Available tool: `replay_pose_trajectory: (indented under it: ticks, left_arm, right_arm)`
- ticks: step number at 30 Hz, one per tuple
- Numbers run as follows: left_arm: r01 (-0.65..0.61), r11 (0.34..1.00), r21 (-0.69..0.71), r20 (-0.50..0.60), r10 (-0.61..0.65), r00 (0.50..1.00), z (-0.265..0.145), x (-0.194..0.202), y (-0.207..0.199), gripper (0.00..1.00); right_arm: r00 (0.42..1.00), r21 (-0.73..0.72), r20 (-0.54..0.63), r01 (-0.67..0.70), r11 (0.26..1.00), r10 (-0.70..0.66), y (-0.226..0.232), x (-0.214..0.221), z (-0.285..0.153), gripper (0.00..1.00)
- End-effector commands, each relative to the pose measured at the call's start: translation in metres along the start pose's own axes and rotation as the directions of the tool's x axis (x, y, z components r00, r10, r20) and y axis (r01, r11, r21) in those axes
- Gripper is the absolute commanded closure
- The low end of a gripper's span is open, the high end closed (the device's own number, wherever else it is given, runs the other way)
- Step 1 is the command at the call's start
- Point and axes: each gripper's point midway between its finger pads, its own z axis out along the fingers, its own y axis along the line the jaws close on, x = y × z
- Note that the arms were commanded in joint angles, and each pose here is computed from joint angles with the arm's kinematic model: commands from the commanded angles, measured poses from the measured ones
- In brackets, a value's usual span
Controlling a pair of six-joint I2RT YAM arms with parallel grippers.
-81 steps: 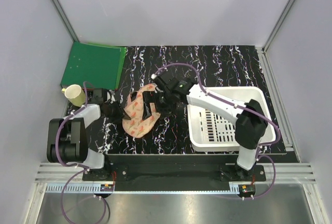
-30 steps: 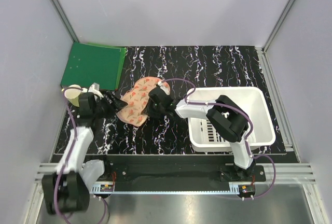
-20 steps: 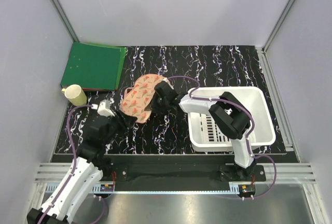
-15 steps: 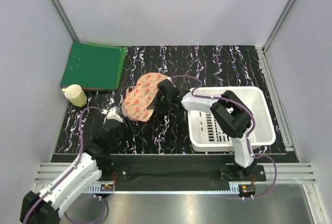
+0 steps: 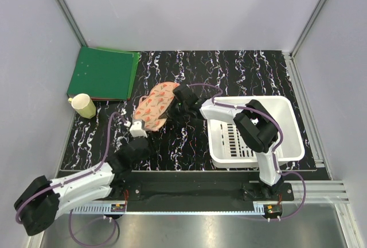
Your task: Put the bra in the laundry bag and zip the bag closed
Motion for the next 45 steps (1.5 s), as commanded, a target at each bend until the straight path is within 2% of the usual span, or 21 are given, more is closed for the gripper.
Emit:
replay_pose_trajectory:
  ticks: [1,11,17,21,24,27,31,32,41,45]
  left_arm:
    - [0.013,1.0,-0.018,0.199,-0.009,0.98,0.011,-0.05,-0.014,0.57]
    - [-0.006,1.0,-0.006,0.244,0.007,0.97,0.024,-0.067,-0.033,0.51]
    - [0.012,0.998,-0.068,0.286,0.008,0.958,0.028,-0.078,-0.027,0.49]
    - [0.053,0.992,-0.117,0.3,-0.016,0.954,0.032,-0.081,-0.022,0.55]
    - [0.079,0.985,-0.156,0.317,-0.025,0.948,0.033,-0.084,-0.017,0.56]
    - [0.079,0.984,-0.159,0.329,-0.023,0.944,0.035,-0.088,-0.019,0.65]
    - [0.061,0.982,-0.179,0.307,-0.003,0.952,0.035,-0.085,-0.016,0.84]
    - [0.086,0.98,-0.181,0.307,-0.027,0.951,0.034,-0.084,-0.015,1.0]
    - [0.157,0.952,-0.261,0.192,-0.109,0.975,0.015,-0.043,0.025,1.0]
    - [0.188,0.939,-0.29,0.143,-0.151,0.978,0.008,-0.027,0.043,1.0]
  right_arm:
    - [0.999,-0.055,-0.022,-0.041,0.998,0.04,0.026,-0.001,-0.01,0.77]
    - [0.997,-0.055,-0.022,-0.074,0.996,0.073,0.026,0.0,-0.013,0.77]
    - [0.996,-0.054,-0.037,-0.08,0.995,0.078,0.024,0.002,-0.013,0.77]
    - [0.996,-0.052,-0.045,-0.084,0.995,0.082,0.022,0.005,-0.014,0.78]
    - [0.996,-0.052,-0.042,-0.082,0.995,0.08,0.021,0.004,-0.015,0.78]
    - [0.996,-0.049,-0.044,-0.078,0.996,0.075,0.02,0.006,-0.014,0.8]
    - [0.997,-0.034,-0.033,-0.07,0.997,0.069,0.012,0.005,-0.013,0.8]
    - [0.997,-0.034,-0.023,-0.069,0.997,0.068,0.012,0.003,-0.013,0.8]
    - [1.0,0.017,0.027,0.014,1.0,-0.014,-0.013,-0.011,-0.012,0.98]
    - [0.994,0.044,0.034,0.103,0.994,-0.105,-0.026,-0.019,-0.017,1.0]
